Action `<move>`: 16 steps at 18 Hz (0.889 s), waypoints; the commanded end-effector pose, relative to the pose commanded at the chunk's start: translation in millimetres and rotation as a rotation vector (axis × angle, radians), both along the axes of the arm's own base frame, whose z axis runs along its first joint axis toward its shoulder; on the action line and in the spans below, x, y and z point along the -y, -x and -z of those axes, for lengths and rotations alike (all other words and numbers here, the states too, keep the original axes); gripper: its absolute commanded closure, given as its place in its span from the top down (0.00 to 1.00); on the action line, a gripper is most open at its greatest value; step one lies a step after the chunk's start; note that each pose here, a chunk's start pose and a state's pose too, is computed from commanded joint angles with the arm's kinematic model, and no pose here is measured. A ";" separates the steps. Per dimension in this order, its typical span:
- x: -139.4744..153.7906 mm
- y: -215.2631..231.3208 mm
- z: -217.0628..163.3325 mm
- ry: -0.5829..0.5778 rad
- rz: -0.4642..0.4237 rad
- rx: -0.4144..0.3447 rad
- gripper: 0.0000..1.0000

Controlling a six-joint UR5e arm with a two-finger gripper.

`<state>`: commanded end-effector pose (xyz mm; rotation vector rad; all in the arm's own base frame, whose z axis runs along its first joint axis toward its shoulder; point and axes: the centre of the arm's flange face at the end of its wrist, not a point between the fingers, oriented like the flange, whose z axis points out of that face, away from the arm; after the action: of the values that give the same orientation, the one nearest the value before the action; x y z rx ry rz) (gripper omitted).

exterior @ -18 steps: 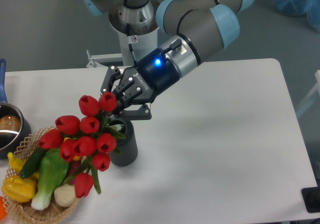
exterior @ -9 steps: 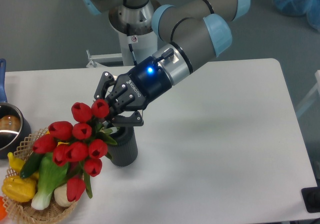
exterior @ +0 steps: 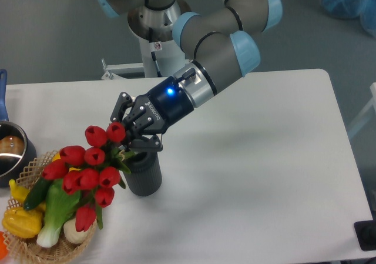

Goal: Insert the flowers into the vase
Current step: 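Push the tulip stems down into the vase and straighten the bunch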

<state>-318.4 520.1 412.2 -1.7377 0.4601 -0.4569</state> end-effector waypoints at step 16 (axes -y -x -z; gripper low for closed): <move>65.3 12.4 44.4 -0.011 -0.079 -0.065 0.42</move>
<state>-330.8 454.8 367.8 -1.7575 0.4373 -0.3419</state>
